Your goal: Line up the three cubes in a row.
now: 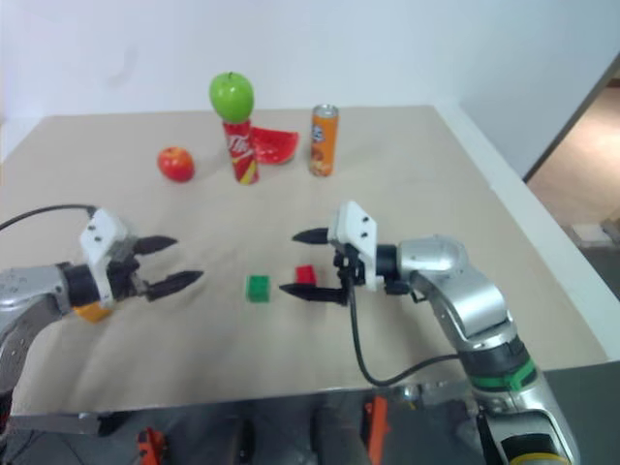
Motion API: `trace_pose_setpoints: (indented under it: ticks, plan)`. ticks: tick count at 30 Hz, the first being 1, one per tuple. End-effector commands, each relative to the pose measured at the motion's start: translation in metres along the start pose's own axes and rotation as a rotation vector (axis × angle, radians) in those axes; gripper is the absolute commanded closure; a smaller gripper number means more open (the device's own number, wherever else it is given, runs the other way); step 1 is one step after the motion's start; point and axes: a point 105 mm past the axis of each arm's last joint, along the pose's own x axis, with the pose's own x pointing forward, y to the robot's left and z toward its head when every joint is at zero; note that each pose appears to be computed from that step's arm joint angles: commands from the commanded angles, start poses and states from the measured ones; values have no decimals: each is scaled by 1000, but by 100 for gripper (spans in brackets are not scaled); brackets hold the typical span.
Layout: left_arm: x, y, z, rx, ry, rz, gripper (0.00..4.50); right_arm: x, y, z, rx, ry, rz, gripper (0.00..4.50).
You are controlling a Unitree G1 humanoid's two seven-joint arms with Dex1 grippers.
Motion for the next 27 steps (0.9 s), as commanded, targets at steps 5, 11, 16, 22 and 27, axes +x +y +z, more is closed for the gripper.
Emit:
trace_pose_setpoints:
  ticks: [5,11,16,22,27]
  plan:
    - [-55,38,-2,-93,-103,473,3,0,-2,7,-55,-11,48,0]
    - [-88,47,-22,-168,-141,789,3,4,-4,7,-66,-11,77,0]
    - [-86,30,-31,-211,-163,915,3,4,-6,7,-69,-4,84,0]
    - [-74,14,-43,-256,-140,990,3,4,-8,5,-65,11,83,0]
    - [-73,12,-51,-281,-126,1069,3,4,-8,2,-64,17,71,0]
